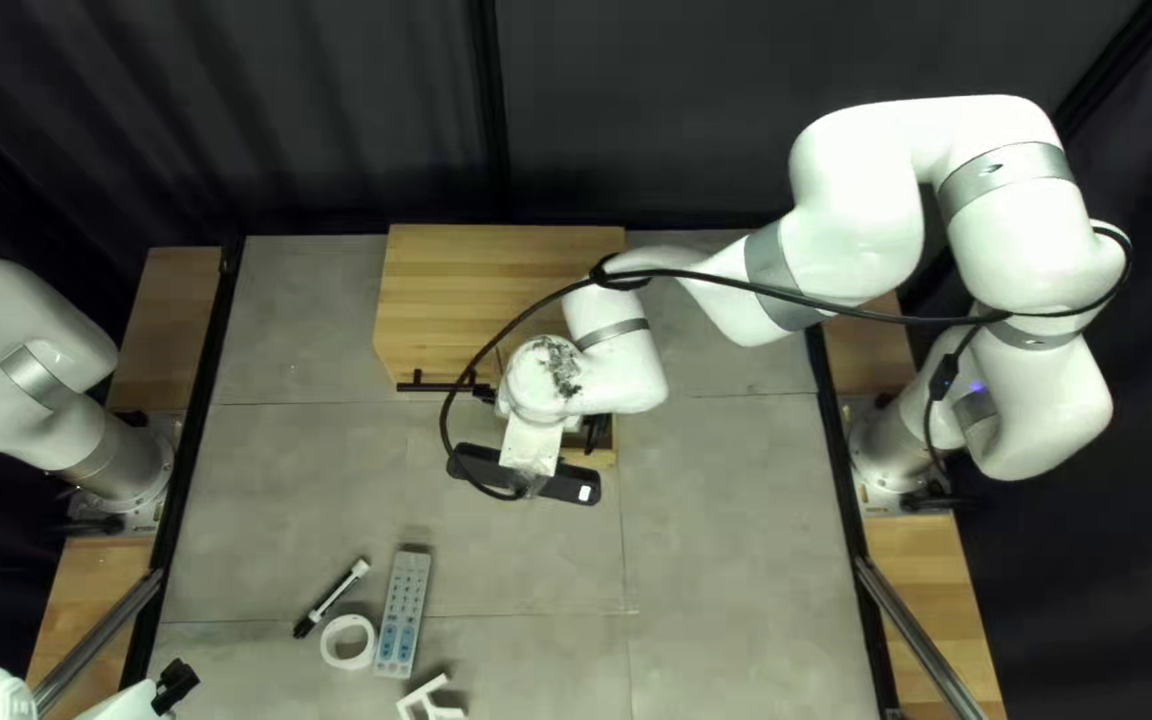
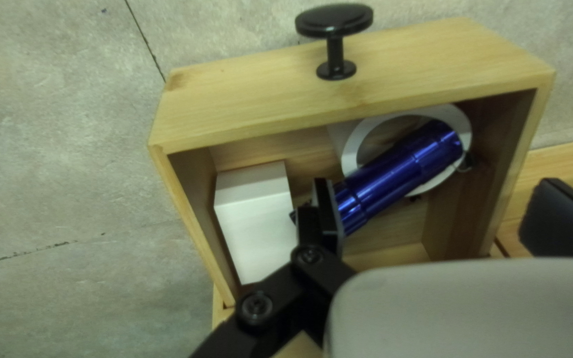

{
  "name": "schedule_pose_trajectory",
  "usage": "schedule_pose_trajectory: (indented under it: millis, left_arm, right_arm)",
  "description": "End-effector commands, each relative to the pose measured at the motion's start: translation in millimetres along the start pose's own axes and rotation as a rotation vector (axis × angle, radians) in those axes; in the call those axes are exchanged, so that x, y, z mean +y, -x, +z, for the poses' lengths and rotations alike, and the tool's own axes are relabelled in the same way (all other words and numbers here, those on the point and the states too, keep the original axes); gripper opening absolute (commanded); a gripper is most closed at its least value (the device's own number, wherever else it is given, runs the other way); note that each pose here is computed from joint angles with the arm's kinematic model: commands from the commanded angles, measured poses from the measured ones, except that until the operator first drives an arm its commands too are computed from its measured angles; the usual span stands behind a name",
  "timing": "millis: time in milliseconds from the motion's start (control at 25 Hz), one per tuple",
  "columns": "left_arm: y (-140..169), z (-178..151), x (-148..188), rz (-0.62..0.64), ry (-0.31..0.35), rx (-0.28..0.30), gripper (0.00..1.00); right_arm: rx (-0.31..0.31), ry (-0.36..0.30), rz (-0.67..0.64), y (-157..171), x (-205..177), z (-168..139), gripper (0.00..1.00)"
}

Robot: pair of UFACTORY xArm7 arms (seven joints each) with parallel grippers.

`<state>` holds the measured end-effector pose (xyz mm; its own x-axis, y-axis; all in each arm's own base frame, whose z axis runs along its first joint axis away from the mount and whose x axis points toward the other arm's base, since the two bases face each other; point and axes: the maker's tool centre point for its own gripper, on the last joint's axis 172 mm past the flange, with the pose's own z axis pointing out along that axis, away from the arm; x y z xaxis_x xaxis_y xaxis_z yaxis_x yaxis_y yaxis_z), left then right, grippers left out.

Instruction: Open drawers and place objects into drawer and close

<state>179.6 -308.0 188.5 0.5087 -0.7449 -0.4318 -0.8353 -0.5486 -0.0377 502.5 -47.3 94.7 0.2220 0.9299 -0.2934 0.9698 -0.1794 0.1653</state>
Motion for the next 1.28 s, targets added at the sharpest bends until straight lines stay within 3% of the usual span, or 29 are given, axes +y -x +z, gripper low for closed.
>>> schedule_pose_trajectory:
  millis: [40, 400, 560, 720, 1000, 1160, 1280]
  left_arm:
    - [0, 0, 0, 0.0, 0.0, 0.0, 1.0]
    - [0, 0, 0, 0.0, 0.0, 0.0, 1.0]
    - [0, 0, 0, 0.0, 0.0, 0.0, 1.0]
    - [0, 0, 0, 0.0, 0.0, 0.0, 1.0]
    - [0, 0, 0, 0.0, 0.0, 0.0, 1.0]
    - [0, 0, 0, 0.0, 0.0, 0.0, 1.0]
    - [0, 0, 0, 0.0, 0.0, 0.0, 1.0]
  right_arm:
    - [-0.039, 0.026, -0.019, 6, 0, -8, 1.0]
    - [-0.039, 0.038, -0.05, -21, 2, -52, 1.0]
    - [-0.053, 0.078, -0.197, -57, -12, -67, 1.0]
    - [-0.075, 0.075, -0.284, -85, -24, -68, 1.0]
    - [-0.191, 0.049, -0.318, -107, -29, -68, 1.0]
    - [-0.298, 0.009, -0.272, -112, -29, -46, 1.0]
    - [-0.342, -0.012, -0.234, -115, -30, -31, 1.0]
